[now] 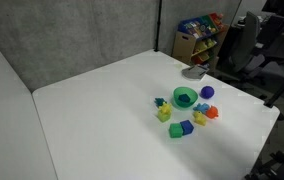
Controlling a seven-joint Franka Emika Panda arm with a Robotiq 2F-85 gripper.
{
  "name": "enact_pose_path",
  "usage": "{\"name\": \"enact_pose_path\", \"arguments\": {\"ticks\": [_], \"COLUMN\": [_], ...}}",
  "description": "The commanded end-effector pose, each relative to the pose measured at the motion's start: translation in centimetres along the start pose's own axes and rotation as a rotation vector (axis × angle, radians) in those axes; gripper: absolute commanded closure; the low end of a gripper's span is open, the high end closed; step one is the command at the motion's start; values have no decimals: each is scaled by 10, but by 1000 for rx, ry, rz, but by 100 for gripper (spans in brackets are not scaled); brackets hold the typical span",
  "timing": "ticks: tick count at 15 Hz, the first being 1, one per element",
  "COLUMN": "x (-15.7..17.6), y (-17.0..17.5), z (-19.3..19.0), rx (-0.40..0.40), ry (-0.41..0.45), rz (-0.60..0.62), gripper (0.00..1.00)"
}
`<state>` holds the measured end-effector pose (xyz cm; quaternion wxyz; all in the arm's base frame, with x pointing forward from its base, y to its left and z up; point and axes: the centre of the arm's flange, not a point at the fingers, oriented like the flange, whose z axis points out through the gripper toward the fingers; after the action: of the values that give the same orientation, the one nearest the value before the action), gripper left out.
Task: Pick up the yellow toy from the lime green block and put it in the green bowl
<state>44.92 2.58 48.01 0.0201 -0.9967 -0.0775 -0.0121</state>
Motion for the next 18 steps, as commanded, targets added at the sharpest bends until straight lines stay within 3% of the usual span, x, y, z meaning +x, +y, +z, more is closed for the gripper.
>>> {"name": "enact_pose_path", "arguments": {"ticks": [1,9,18], "x": [56,144,224], "y": [-10,-48,-103], "z": [15,92,205], "rx": [23,31,35], "ry": [-20,-71,-113], "rz": [13,6,17], "gripper": [0,0,0]}}
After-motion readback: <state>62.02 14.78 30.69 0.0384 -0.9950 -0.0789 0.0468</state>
